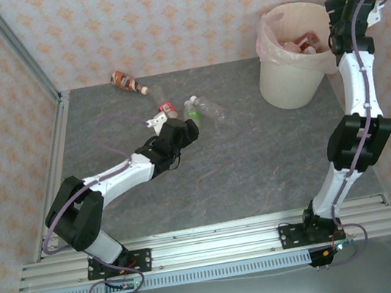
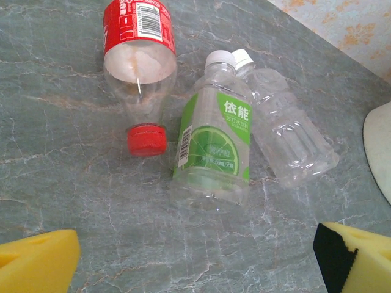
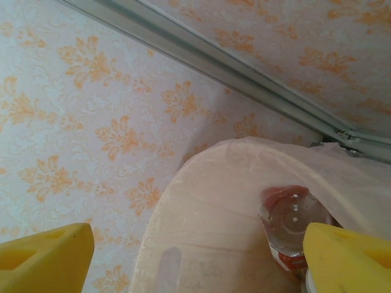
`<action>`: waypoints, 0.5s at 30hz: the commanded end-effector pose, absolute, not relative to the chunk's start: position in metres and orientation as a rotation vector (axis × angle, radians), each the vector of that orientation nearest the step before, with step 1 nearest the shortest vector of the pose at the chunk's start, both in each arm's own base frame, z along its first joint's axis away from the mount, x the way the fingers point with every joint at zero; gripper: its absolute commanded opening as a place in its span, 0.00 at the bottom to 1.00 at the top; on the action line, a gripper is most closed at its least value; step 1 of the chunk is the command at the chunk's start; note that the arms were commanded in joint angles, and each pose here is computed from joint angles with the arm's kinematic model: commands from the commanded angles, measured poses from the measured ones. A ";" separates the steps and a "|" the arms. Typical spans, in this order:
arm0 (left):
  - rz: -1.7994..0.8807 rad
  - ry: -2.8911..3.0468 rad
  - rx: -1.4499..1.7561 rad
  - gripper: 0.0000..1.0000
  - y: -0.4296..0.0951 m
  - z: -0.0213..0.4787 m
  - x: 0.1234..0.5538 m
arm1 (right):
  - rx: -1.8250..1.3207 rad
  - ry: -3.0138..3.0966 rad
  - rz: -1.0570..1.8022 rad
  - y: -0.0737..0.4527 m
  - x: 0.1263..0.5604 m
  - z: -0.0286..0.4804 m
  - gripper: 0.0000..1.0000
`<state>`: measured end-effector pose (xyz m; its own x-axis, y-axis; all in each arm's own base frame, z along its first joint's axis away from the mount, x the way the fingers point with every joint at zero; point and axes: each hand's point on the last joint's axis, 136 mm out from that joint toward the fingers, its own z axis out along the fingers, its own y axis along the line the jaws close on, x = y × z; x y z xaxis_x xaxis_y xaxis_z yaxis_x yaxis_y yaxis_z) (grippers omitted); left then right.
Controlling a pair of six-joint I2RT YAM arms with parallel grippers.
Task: Put the plastic bottles in the bin
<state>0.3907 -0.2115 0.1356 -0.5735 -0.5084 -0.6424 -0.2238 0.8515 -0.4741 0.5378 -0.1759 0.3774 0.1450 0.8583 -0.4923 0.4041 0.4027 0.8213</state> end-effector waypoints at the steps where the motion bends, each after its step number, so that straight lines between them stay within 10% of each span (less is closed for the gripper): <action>1: -0.440 2.180 -0.569 1.00 -0.208 0.140 0.396 | 1.103 1.445 0.430 -0.174 0.519 0.406 0.91; 15: -0.272 2.294 -0.604 1.00 -0.177 0.141 0.411 | 0.813 1.569 0.436 -0.096 0.460 0.412 0.99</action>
<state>0.4146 -0.1892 0.1482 -0.5747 -0.5393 -0.6155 -0.3020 0.8388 -0.4530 0.4736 -0.1259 0.3827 0.0259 0.7740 -0.6326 0.3667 0.5813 0.7264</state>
